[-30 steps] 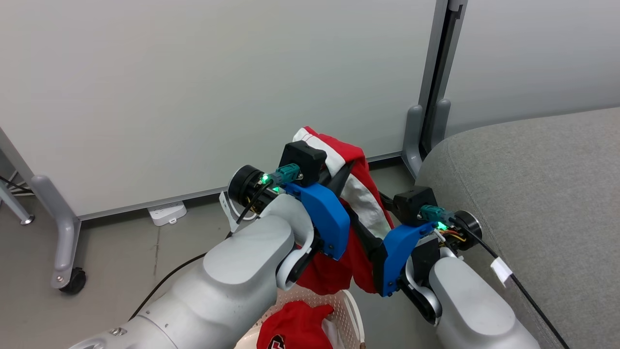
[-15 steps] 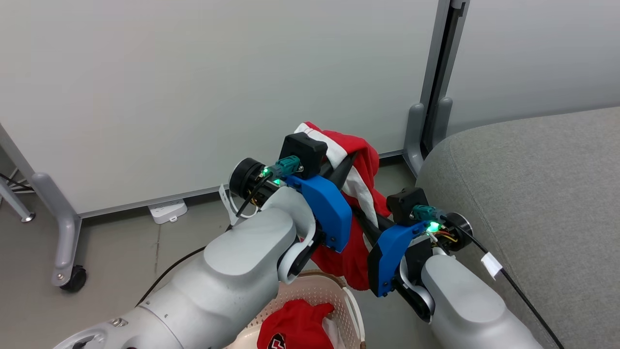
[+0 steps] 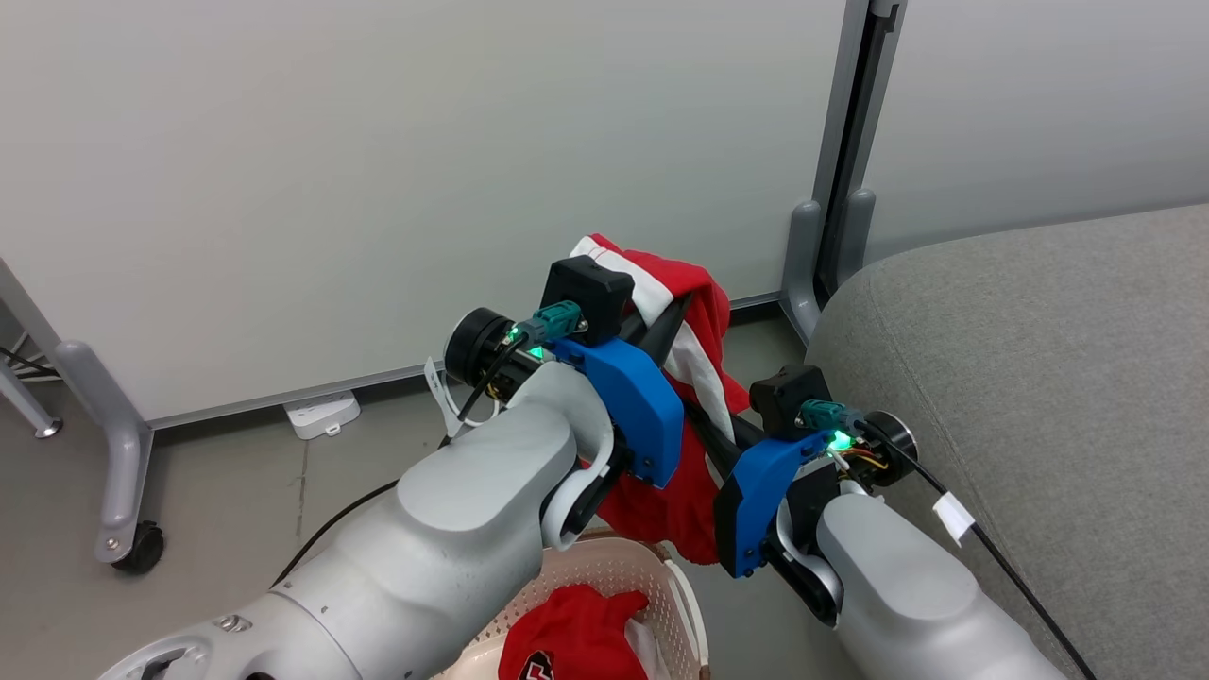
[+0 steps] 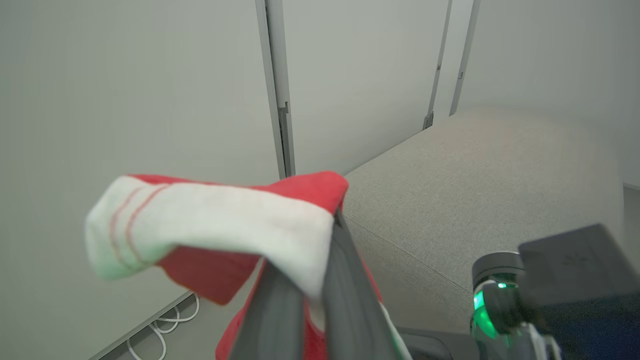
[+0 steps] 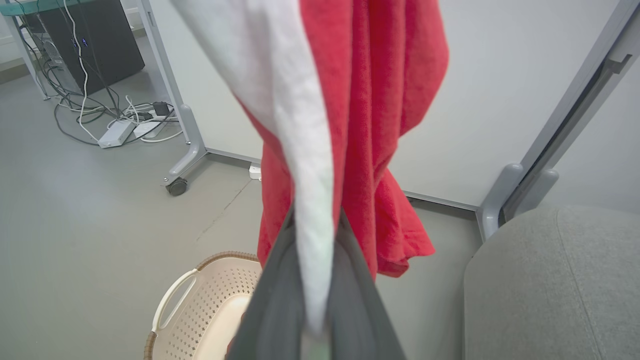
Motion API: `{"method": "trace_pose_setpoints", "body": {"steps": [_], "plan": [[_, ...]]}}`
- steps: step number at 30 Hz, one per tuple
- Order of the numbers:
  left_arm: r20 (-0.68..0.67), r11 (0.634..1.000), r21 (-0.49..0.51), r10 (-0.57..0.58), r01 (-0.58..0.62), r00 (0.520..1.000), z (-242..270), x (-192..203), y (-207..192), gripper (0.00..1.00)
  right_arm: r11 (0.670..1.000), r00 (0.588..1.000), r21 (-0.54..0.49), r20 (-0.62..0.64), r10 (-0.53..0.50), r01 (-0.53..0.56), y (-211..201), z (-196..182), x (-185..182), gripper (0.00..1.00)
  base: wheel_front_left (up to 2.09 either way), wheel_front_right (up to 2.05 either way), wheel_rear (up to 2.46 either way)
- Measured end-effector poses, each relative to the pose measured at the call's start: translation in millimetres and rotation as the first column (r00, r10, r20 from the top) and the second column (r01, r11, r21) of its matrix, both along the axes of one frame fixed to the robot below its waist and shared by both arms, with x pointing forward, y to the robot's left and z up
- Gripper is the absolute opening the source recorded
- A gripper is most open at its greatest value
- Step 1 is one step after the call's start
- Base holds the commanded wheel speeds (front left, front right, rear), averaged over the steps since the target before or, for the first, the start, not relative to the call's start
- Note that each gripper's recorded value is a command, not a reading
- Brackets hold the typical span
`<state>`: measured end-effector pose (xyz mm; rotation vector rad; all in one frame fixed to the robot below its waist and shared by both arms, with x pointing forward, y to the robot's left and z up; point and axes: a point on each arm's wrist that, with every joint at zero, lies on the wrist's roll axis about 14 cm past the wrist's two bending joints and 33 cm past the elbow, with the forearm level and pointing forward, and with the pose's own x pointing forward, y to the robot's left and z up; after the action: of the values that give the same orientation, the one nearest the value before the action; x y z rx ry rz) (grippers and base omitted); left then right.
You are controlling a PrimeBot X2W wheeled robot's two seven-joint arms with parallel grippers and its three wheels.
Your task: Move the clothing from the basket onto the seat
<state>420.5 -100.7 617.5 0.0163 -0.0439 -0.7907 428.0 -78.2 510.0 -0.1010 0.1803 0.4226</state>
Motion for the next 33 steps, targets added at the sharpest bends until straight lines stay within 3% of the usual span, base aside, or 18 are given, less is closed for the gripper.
{"method": "trace_pose_setpoints", "body": {"steps": [9,10,12,19,33], "plan": [[-0.006,1.0,0.003,0.002,-0.002,1.0,-1.9,0.8,0.9,0.0,1.0,1.0,0.009,-0.003,0.001,-0.001,0.5,-1.9,0.5,0.0,0.0,0.0,0.0],[-0.008,1.0,0.001,0.004,-0.004,1.0,-2.2,1.2,1.2,0.09,1.0,1.0,0.008,-0.003,0.001,-0.001,0.4,-2.5,0.6,0.0,0.0,0.0,0.0],[-0.008,1.0,-0.012,0.005,-0.006,1.0,-1.6,1.8,1.3,0.98,1.0,1.0,0.012,0.006,-0.001,0.001,-0.4,-1.4,2.1,0.0,0.0,0.0,0.0],[-0.079,0.998,-0.056,0.002,-0.006,0.997,-28.1,-2.3,8.7,1.0,0.999,0.999,0.03,0.047,-0.013,0.012,-4.1,6.7,8.1,0.0,0.0,0.0,0.0],[-0.044,0.986,-0.14,0.085,-0.09,0.995,-68.4,-34.5,65.8,1.0,0.997,0.992,0.052,0.112,-0.059,0.054,-18.1,20.6,19.6,0.0,0.0,0.0,0.0]]}}
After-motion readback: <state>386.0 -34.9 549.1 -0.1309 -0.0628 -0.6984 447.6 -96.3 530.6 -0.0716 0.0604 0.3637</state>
